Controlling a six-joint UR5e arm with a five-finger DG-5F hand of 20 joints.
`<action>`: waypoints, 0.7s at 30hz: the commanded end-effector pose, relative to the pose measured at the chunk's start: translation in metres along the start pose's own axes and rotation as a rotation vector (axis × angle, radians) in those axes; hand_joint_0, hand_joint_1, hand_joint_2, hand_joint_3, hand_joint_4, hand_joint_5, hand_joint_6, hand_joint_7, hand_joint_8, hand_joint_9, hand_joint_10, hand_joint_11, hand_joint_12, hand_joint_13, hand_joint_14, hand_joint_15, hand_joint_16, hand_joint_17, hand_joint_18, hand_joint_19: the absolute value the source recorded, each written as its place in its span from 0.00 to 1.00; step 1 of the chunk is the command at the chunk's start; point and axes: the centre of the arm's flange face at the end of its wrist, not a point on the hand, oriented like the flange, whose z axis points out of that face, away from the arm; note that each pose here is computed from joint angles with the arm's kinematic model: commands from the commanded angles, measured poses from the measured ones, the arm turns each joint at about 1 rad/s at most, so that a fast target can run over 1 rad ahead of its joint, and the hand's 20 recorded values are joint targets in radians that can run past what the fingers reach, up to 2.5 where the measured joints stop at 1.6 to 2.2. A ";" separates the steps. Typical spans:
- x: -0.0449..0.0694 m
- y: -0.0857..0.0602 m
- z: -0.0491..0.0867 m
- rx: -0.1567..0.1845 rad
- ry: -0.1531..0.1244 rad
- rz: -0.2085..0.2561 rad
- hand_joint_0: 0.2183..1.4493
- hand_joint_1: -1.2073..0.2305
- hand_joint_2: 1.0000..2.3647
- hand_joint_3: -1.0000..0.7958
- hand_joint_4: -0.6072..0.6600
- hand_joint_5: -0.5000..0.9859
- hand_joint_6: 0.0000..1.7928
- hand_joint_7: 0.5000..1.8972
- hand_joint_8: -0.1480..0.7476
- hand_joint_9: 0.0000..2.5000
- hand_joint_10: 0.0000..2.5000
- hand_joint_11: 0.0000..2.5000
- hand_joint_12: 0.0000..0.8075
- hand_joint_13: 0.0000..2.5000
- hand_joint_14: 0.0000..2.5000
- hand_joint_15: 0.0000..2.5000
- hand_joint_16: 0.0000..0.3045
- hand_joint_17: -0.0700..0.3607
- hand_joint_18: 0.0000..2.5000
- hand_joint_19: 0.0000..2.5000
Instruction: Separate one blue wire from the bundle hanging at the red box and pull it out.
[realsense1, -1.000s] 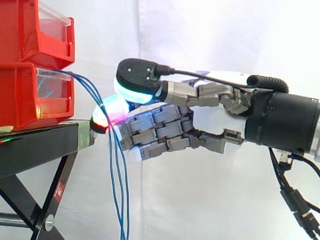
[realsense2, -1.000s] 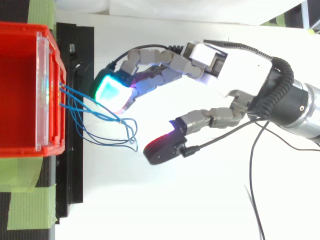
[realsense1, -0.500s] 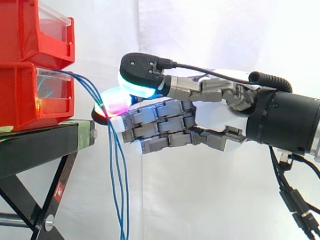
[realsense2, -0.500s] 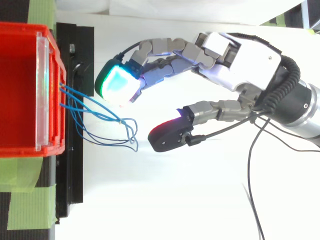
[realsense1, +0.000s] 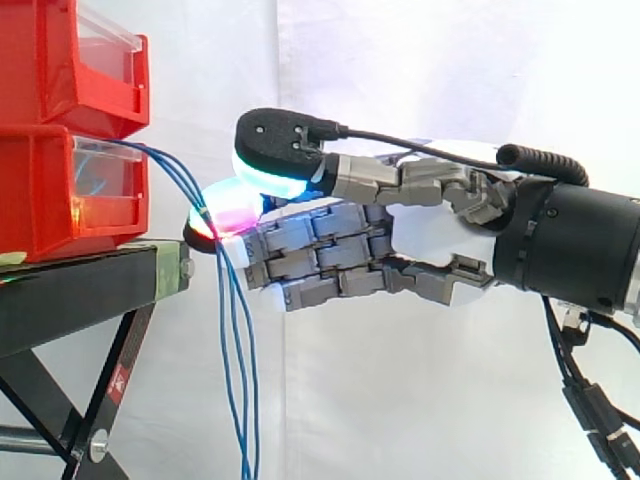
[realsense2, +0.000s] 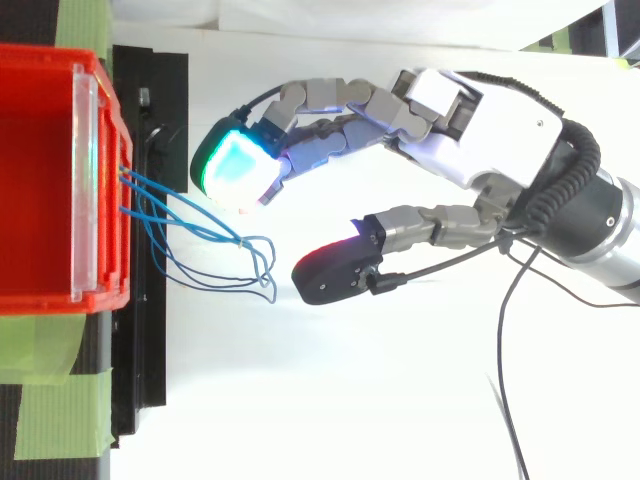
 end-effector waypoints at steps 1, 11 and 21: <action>0.003 0.001 -0.001 0.002 -0.004 -0.005 0.32 0.31 0.00 0.32 0.66 0.22 0.41 0.32 0.53 0.28 0.01 0.18 0.49 0.26 0.01 0.16 0.17 0.43 0.25 0.18; 0.019 0.011 -0.002 -0.040 -0.008 -0.028 0.32 0.31 0.01 0.33 0.66 0.22 0.41 0.31 0.53 0.28 0.00 0.18 0.49 0.26 0.01 0.16 0.17 0.43 0.26 0.18; 0.023 0.006 -0.003 -0.022 -0.037 -0.009 0.32 0.32 0.01 0.33 0.66 0.22 0.41 0.31 0.53 0.29 0.00 0.18 0.49 0.26 0.01 0.16 0.17 0.43 0.26 0.18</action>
